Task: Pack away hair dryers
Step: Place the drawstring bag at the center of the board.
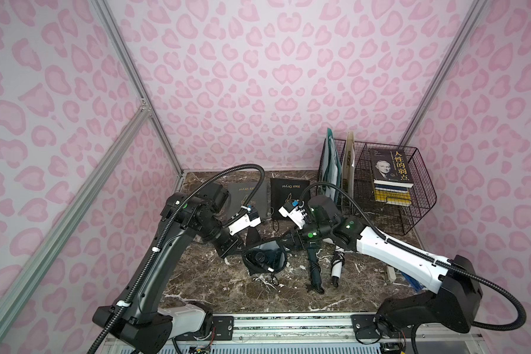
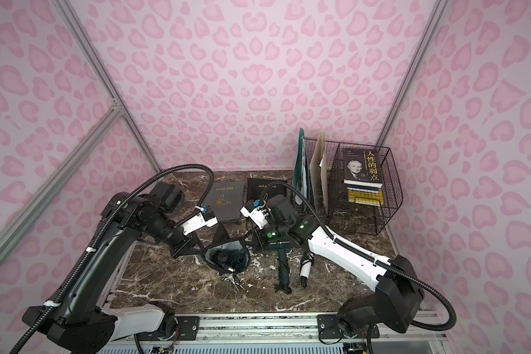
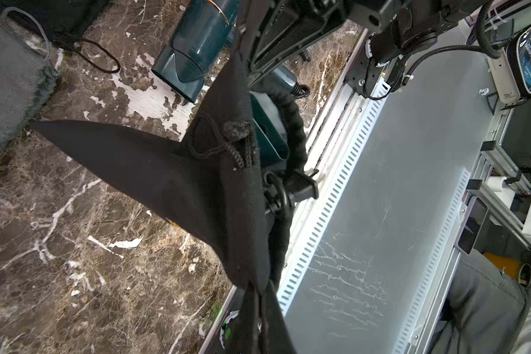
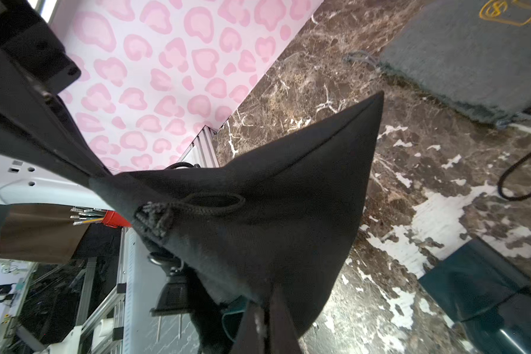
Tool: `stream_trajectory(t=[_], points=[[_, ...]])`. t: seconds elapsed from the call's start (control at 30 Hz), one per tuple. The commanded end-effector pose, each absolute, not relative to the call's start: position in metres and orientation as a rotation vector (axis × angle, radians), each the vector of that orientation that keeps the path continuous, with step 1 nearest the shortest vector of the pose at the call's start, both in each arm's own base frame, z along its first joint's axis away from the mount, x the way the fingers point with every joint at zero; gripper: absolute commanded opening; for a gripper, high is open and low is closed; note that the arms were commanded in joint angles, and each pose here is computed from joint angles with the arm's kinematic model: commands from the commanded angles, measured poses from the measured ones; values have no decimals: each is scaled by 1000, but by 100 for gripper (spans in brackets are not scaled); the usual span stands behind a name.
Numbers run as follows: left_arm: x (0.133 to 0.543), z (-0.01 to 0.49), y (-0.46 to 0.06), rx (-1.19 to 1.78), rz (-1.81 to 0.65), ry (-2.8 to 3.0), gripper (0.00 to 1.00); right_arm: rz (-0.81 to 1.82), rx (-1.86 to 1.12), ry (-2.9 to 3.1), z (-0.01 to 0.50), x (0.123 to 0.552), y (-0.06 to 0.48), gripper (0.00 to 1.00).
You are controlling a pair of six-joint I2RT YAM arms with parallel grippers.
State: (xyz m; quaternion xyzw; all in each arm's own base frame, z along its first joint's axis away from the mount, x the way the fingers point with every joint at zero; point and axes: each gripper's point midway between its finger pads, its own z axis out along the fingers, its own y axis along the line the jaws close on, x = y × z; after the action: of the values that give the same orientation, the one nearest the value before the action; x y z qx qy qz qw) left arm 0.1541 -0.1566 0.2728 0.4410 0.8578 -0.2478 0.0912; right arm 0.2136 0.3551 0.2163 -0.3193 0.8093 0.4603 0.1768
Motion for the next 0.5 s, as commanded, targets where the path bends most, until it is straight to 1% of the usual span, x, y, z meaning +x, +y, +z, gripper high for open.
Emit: stream_trajectory(t=[0.0, 0.07, 0.27, 0.37, 0.43, 0.47], points=[[146, 272, -163, 1307, -848, 2594, 2, 1301, -930, 2354, 202, 214, 361, 0], [153, 271, -167, 1290, -863, 2594, 2, 1295, -951, 2348, 204, 216, 369, 0], [178, 275, -169, 1202, -782, 2598, 2, 1252, -915, 2339, 217, 229, 375, 0], [181, 296, -175, 1170, -850, 2581, 2, 1324, -978, 2288, 239, 220, 379, 0], [181, 307, -179, 1173, -894, 2563, 2, 1317, -1038, 2306, 233, 214, 376, 0], [179, 308, -181, 1172, -922, 2569, 2, 1304, -1055, 2295, 239, 217, 376, 0]])
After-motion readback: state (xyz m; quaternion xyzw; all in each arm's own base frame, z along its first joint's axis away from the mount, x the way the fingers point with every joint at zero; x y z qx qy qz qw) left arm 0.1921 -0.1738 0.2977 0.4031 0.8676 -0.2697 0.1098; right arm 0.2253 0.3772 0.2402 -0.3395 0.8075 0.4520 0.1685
